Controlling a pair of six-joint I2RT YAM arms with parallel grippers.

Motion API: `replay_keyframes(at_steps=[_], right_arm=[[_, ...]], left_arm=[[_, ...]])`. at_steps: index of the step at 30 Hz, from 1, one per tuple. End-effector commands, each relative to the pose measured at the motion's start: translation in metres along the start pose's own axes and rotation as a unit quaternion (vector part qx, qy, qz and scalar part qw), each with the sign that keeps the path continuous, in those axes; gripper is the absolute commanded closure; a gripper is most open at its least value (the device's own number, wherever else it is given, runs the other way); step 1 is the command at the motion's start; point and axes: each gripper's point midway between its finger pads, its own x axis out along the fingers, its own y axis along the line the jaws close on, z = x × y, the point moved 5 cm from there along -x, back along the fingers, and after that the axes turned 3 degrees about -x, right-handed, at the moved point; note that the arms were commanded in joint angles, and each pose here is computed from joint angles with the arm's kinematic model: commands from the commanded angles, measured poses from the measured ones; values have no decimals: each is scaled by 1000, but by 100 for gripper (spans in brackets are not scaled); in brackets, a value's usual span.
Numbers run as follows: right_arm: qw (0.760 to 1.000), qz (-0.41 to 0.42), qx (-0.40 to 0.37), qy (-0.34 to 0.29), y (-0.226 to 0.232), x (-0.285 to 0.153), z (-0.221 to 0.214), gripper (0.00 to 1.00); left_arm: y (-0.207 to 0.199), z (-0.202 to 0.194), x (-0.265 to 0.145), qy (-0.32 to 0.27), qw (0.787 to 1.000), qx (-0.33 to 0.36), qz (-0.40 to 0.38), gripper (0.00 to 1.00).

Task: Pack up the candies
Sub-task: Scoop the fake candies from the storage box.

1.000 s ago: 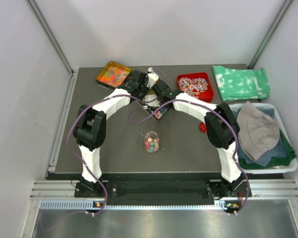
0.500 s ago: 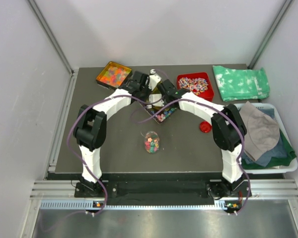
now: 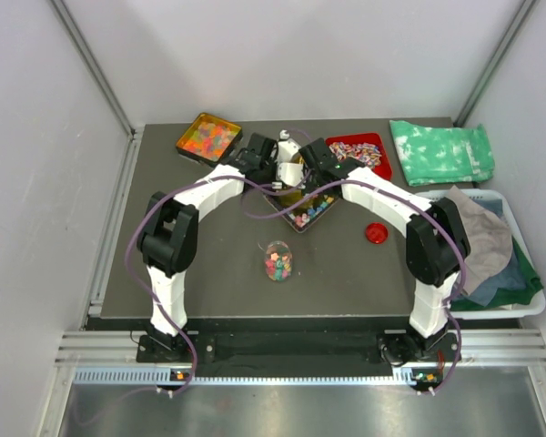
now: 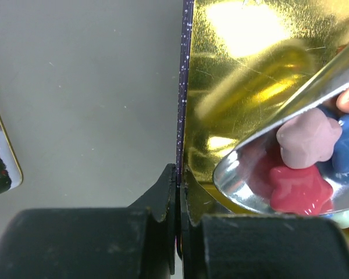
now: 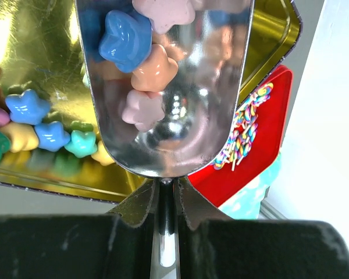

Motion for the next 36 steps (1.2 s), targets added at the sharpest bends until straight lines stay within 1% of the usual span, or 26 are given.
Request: replay_keyframes(at_steps=[1,7,11,12,15,23,27,34,36], right_arm=[[999,-31,19,-40,-16,-19,8,100],[999,11,3,-38,-1,-29,2,100],[999,22,4,-40,3,-42,-2,100],[999,26,3,-38,4,-43,-3,100],[999,31,-1,-6,11,-38,-13,100],[998,59,-10,13,30,-32,-23,100],[998,63,-9,12,32,-34,-23,100],[998,68,-4,1,30,-49,-22,100],[998,65,0,-10,28,-55,-20,100]], left_arm=[[-6,22,-3,-37,999,-8,-14,100],[-4,20,1,-34,999,-10,-8,100],[-3,20,4,-36,999,-15,-12,100],[-3,21,4,-37,999,-17,-17,100],[-3,25,1,-44,999,-19,-21,100],[3,33,-2,-50,998,-25,-16,100],[9,39,-3,-58,998,-33,-12,100],[23,33,7,-46,998,-42,0,100],[25,28,12,-39,998,-44,3,100]])
